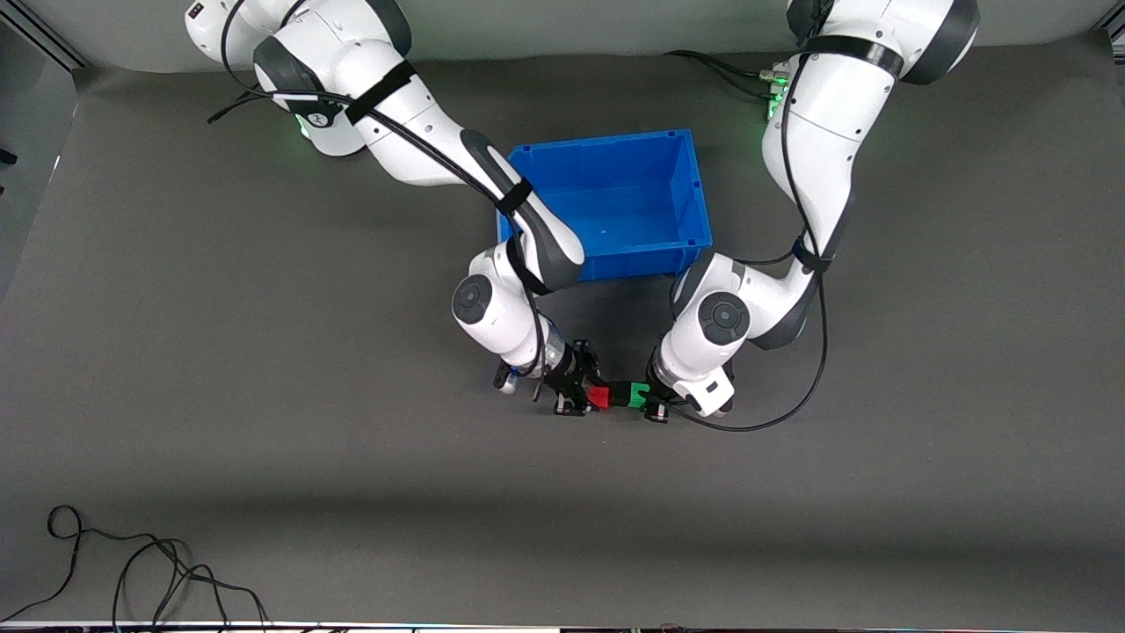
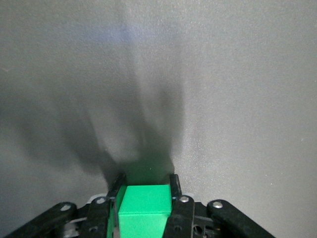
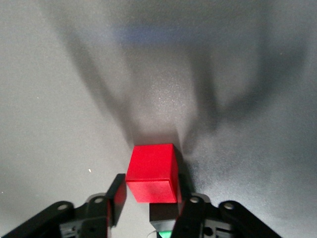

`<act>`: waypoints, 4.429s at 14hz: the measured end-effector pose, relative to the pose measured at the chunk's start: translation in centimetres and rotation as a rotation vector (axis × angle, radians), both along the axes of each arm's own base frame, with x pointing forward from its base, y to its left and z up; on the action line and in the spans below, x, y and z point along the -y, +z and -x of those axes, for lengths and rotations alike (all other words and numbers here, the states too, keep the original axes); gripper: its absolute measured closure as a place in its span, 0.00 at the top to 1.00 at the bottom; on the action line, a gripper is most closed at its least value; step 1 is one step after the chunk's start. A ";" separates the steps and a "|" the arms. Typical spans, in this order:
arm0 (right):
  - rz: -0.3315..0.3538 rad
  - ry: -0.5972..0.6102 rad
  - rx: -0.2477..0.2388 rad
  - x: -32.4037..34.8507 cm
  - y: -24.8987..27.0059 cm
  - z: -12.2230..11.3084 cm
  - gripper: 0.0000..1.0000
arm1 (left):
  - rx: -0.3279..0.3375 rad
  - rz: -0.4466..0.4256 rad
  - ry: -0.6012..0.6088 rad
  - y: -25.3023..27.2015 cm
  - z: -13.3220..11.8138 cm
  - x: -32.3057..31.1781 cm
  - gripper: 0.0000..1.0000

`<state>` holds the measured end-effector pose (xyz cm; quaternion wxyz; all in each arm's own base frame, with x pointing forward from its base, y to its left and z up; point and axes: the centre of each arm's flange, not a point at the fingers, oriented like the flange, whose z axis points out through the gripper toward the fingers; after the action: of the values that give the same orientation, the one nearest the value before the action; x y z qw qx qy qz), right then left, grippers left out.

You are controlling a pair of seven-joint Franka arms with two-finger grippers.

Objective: Attach green and red cubes to black cube

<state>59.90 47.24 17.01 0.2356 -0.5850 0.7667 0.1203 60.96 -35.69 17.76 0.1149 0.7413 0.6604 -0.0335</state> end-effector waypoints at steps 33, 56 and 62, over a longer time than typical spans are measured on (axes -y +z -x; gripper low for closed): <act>0.508 1.215 -0.005 38.0 38.8 -0.4 1.00 | -0.127 -0.056 -1.322 38.9 2.8 -35.4 1.00; 0.559 1.724 0.240 49.1 44.9 3.9 1.00 | -0.016 -0.219 -1.521 39.0 4.9 -33.4 1.00; 0.535 1.717 0.268 48.8 44.9 3.9 1.00 | -0.017 -0.218 -1.512 39.0 4.8 -33.9 1.00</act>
<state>55.96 -1.54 61.87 0.0086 -0.9993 0.0358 0.0032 56.12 -1.76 56.72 -0.0184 0.9985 -0.0263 -0.0434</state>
